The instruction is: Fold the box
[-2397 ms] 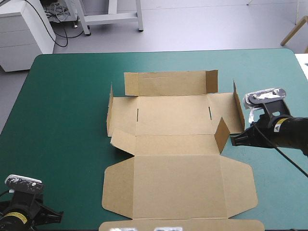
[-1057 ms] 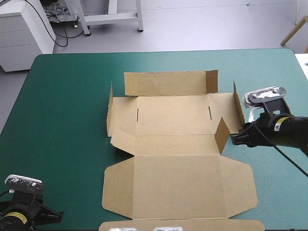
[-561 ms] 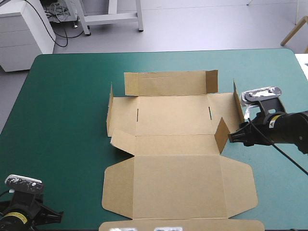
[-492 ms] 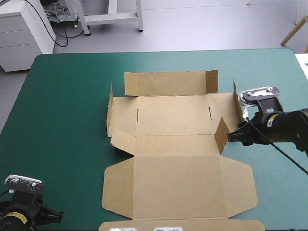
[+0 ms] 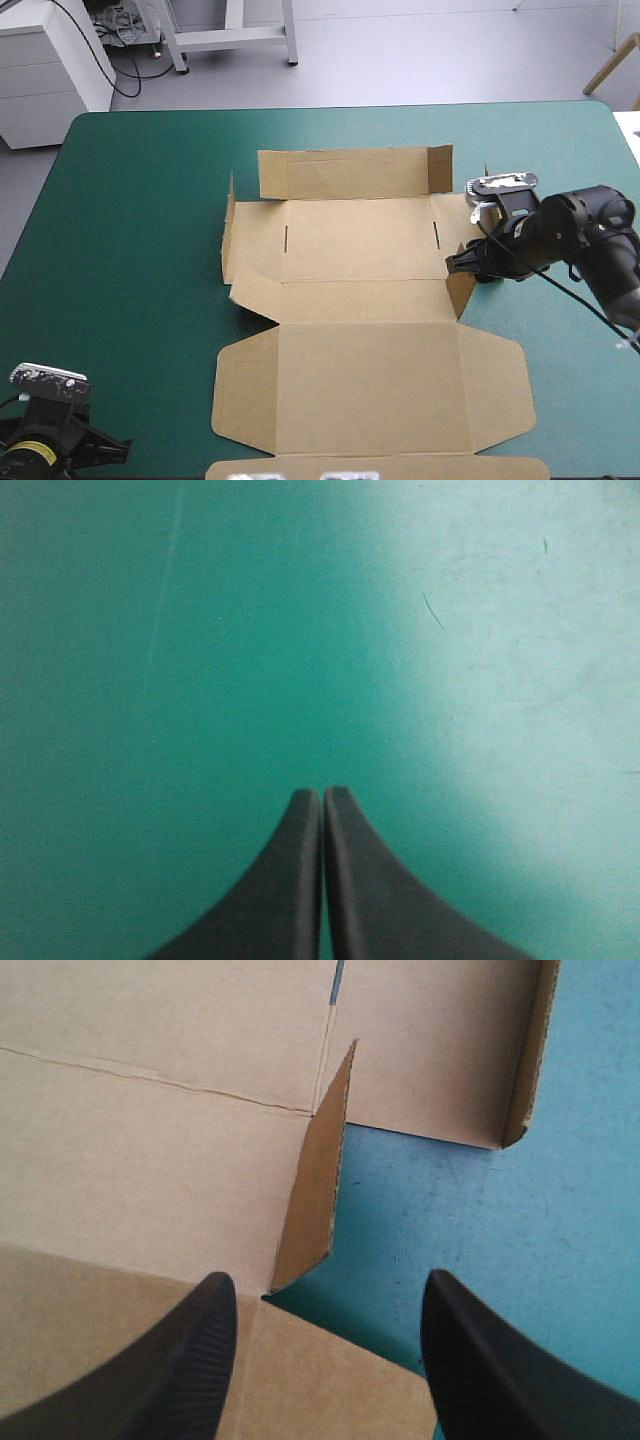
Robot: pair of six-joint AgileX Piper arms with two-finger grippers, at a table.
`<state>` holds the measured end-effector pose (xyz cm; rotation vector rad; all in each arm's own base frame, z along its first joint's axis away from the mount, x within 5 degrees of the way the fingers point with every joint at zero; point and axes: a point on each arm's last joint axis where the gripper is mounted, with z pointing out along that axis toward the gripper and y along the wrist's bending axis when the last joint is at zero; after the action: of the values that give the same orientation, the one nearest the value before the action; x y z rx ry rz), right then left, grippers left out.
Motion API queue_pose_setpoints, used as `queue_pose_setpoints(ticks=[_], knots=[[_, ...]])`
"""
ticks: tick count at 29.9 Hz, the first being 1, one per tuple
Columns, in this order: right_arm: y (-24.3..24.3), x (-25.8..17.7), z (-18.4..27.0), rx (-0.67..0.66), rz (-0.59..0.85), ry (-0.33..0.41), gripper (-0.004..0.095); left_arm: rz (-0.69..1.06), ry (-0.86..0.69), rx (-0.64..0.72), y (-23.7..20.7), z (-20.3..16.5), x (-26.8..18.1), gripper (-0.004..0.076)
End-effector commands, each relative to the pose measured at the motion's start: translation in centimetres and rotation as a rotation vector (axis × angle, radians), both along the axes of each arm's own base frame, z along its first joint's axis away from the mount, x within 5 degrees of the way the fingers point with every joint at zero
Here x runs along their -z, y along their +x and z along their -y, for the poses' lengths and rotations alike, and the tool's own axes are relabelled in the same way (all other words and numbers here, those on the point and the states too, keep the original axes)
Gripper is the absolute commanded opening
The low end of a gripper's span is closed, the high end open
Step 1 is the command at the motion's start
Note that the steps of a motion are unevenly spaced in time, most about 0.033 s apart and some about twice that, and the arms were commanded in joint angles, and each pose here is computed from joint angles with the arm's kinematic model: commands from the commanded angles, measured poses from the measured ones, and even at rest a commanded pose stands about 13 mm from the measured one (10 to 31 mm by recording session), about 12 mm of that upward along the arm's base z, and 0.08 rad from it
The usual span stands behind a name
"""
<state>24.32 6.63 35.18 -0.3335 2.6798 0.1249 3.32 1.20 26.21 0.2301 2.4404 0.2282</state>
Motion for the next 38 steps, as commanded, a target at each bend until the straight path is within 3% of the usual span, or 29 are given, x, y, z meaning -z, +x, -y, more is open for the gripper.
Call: queue_pose_setpoints(ticks=[1, 8, 16, 22, 25, 27, 29, 30, 38], knots=[[1.5, 0.2, -0.5, 0.001, 0.036, 0.014, 0.0509, 0.062, 0.007, 0.006, 0.5, 0.0, -1.0, -0.0010], [4.4, 3.6, -1.6, -0.003, -0.047, 0.038, 0.0509, 0.062, 0.007, 0.006, 0.5, 0.0, -1.0, -0.0010], [6.4, 7.0, -2.1, -0.007, -0.141, 0.010, 0.0509, 0.059, 0.007, 0.006, 0.5, 0.0, -1.0, -0.0010], [7.1, 7.7, -2.3, -0.005, -0.134, 0.011, 0.0495, 0.059, 0.007, 0.006, 0.5, 0.0, -1.0, -0.0010], [7.1, 7.7, -2.3, -0.005, -0.134, 0.011, 0.0392, 0.059, 0.007, 0.006, 0.5, 0.0, -1.0, -0.0010], [7.0, 7.8, -2.3, -0.006, -0.150, 0.007, 0.0238, 0.059, 0.007, 0.006, 0.5, 0.0, -1.0, -0.0010], [6.8, 7.9, -2.2, -0.019, -0.166, -0.001, 0.0024, 0.059, 0.007, 0.006, 0.5, 0.0, -1.0, -0.0010], [6.8, 7.9, -2.2, -0.024, -0.170, -0.004, -0.0016, 0.059, 0.007, 0.006, 0.5, 0.0, -1.0, -0.0010], [7.7, 6.7, -2.4, -0.117, -0.066, -0.022, -0.0019, 0.059, 0.007, 0.006, 0.5, 0.0, -1.0, -0.0010]])
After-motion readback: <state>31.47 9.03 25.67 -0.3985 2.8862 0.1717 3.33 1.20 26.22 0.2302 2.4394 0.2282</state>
